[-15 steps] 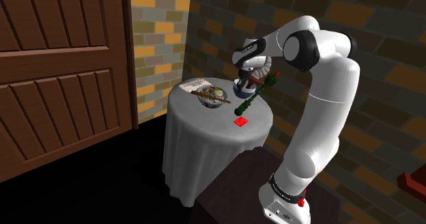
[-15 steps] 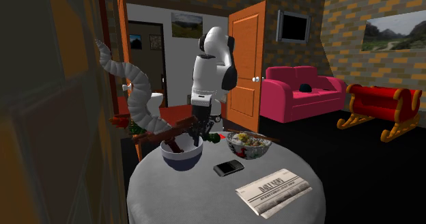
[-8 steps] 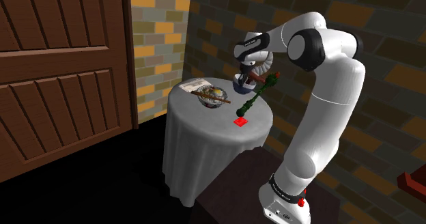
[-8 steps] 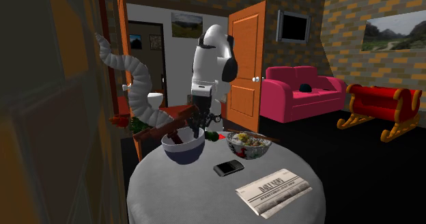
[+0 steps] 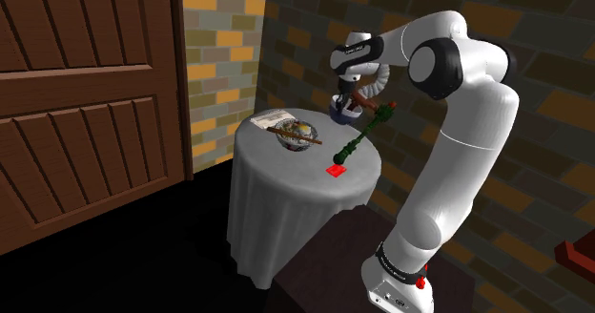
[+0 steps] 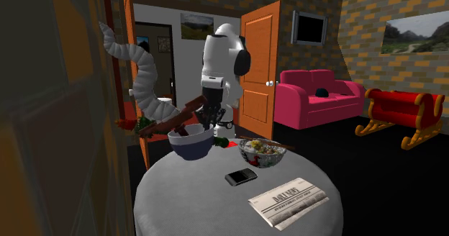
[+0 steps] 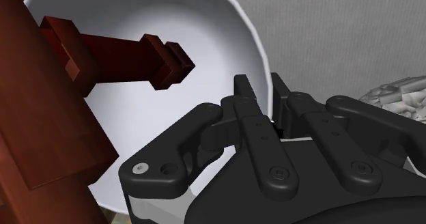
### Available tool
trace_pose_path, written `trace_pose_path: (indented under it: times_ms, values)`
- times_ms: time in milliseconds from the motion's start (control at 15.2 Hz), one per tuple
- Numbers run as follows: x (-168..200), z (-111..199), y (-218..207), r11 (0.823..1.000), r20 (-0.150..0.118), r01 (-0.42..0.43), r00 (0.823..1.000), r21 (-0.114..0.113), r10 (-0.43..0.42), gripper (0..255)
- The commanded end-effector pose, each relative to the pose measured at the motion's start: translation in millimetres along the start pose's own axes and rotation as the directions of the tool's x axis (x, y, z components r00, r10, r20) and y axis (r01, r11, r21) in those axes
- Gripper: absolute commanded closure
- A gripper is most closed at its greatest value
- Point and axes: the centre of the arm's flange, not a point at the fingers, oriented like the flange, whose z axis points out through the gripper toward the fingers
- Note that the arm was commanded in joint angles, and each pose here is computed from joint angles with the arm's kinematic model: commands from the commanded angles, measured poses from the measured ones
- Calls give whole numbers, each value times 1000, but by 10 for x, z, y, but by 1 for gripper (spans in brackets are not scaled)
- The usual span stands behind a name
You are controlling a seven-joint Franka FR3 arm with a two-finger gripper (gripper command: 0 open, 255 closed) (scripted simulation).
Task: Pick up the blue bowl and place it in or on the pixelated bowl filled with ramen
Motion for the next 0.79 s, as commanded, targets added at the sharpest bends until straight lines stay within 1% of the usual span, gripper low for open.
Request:
trace_pose_path:
  times_ms: [0,726]
  values:
    - [-5,-113,32,1000,-2,-3,1000,-3,3,255]
    - [-27,-689,97,1000,-2,-3,1000,-3,3,255]
